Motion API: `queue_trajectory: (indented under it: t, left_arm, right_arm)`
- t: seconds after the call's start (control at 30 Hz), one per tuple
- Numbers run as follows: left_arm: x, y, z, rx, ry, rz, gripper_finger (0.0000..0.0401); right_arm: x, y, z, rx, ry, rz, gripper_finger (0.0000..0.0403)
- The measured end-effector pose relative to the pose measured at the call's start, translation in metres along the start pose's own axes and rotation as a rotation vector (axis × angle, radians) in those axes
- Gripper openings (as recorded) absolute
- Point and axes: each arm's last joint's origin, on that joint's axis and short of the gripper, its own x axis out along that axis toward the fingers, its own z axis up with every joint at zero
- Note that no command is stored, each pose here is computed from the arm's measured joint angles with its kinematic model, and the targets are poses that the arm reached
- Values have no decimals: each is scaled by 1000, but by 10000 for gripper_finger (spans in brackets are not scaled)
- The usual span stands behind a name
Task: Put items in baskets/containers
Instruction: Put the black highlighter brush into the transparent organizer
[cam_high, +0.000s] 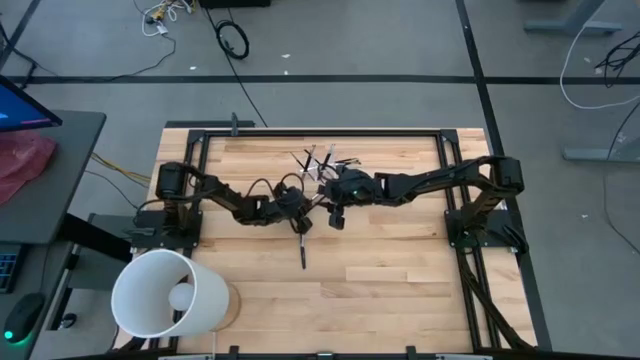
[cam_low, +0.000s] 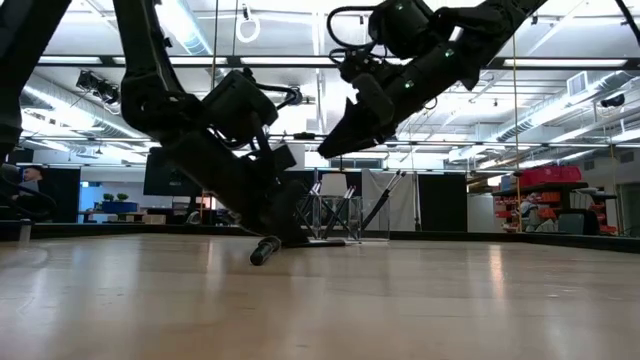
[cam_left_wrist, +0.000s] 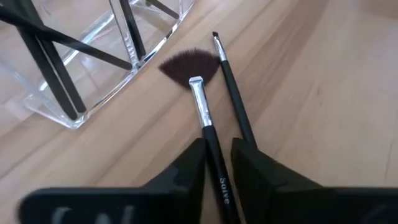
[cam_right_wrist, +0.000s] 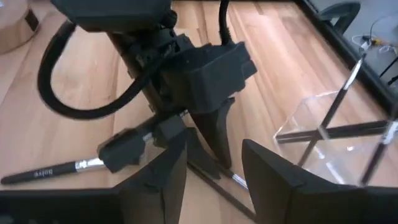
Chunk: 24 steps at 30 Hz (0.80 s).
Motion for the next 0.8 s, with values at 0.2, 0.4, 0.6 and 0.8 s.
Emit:
queue_trajectory:
  t: [0.2,0.4,0.6,0.8]
  left_arm:
    - [1,2,0,-6,11,-7,20]
    - [0,0,0,-10,-7,-3,24]
    - [1,-2,5,-35,-60,-51,21]
    - [0,-7,16,-73,-148,-163,24]
  right_arm:
    - [6,1,-5,57,27,1,157]
    - [7,2,-21,43,51,8,157]
    - [4,3,-67,133,-20,18,157]
    - [-10,-3,-94,423,-203,78,157]
